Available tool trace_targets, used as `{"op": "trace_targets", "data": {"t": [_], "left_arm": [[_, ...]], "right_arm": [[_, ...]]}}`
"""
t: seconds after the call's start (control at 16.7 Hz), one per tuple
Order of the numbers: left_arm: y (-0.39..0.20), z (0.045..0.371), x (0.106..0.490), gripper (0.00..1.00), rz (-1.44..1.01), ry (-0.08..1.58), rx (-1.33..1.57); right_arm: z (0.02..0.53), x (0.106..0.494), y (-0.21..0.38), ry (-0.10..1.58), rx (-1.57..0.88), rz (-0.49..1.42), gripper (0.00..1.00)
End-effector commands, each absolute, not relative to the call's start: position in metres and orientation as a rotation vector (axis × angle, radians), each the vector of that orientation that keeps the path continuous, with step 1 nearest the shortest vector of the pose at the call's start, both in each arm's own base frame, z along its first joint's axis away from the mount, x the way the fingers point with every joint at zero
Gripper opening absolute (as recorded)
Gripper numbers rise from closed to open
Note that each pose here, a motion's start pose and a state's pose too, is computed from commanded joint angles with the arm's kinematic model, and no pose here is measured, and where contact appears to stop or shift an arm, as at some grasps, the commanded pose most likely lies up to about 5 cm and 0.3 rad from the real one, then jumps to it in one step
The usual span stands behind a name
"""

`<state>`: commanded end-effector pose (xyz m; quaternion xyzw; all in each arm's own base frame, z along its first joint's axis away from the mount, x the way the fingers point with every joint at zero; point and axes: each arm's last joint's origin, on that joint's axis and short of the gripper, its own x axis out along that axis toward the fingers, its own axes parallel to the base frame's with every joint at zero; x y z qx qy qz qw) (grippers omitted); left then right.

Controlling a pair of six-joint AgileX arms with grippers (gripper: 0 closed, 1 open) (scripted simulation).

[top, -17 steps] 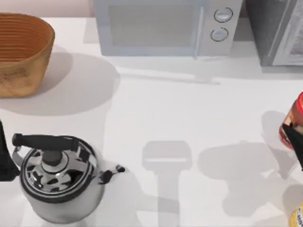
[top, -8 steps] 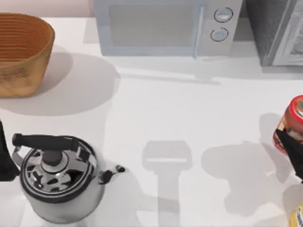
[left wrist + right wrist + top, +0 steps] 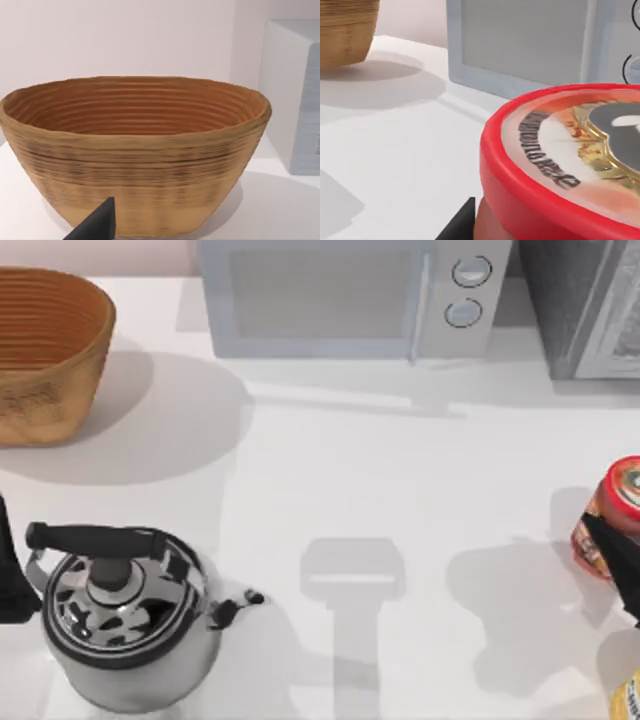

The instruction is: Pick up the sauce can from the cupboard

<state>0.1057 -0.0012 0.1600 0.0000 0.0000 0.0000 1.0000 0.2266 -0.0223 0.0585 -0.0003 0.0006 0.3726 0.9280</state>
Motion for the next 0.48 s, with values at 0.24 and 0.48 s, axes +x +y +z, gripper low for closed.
{"op": "trace_targets", "data": {"t": [0.24,0.48], "left_arm": [[-0.0012,0.16,0.1057,1.0,0.0,0.0,0.0],[-0.0012,0.16,0.1057,1.0,0.0,0.0,0.0]], "right_arm": [[0.0585,0.2266,-0.0223,0.001,-0.001,0.764,1.0],[0.0585,0.2266,-0.0223,0.001,-0.001,0.764,1.0]]}}
